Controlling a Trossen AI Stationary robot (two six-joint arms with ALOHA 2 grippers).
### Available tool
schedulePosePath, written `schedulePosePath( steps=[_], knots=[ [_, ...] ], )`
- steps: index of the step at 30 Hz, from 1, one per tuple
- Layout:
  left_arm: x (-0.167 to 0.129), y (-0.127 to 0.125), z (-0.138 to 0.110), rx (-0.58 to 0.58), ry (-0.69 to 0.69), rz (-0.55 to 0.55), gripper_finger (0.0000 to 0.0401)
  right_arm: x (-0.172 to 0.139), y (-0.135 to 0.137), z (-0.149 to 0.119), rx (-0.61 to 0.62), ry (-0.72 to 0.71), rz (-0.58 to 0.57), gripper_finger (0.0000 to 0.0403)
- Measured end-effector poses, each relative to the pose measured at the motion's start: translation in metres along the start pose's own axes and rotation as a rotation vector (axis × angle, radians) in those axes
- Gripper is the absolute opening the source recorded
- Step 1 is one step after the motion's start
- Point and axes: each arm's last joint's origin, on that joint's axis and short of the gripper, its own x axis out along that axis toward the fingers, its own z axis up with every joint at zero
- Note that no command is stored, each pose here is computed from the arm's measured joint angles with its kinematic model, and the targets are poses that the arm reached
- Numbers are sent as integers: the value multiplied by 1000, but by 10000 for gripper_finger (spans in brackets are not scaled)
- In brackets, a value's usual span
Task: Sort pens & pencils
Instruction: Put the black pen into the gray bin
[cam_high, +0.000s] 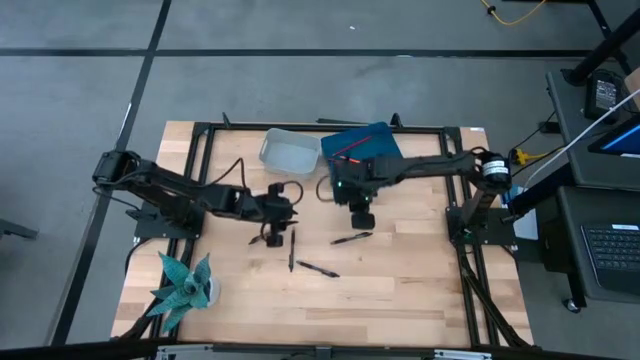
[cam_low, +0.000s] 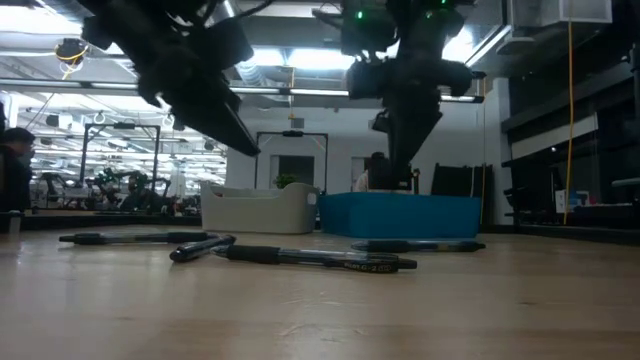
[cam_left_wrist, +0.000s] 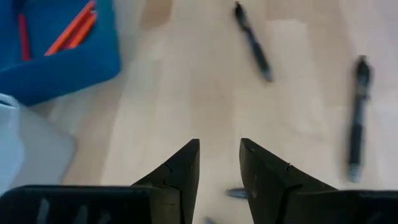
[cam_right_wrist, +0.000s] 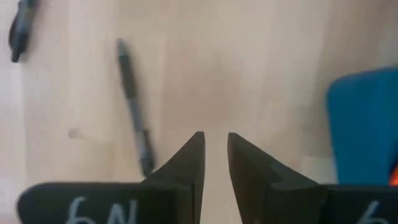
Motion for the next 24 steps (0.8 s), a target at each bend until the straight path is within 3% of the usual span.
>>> schedulePosePath(
  steps=[15, 24],
  knots=[
    [-12, -40, -9, 22, 28, -9, 108, 10, 83, 5, -27, -17, -74, 71],
    [-15, -46, -12, 21, 40, -1, 108, 30, 97, -10, 2, 0, -105, 71]
  ],
)
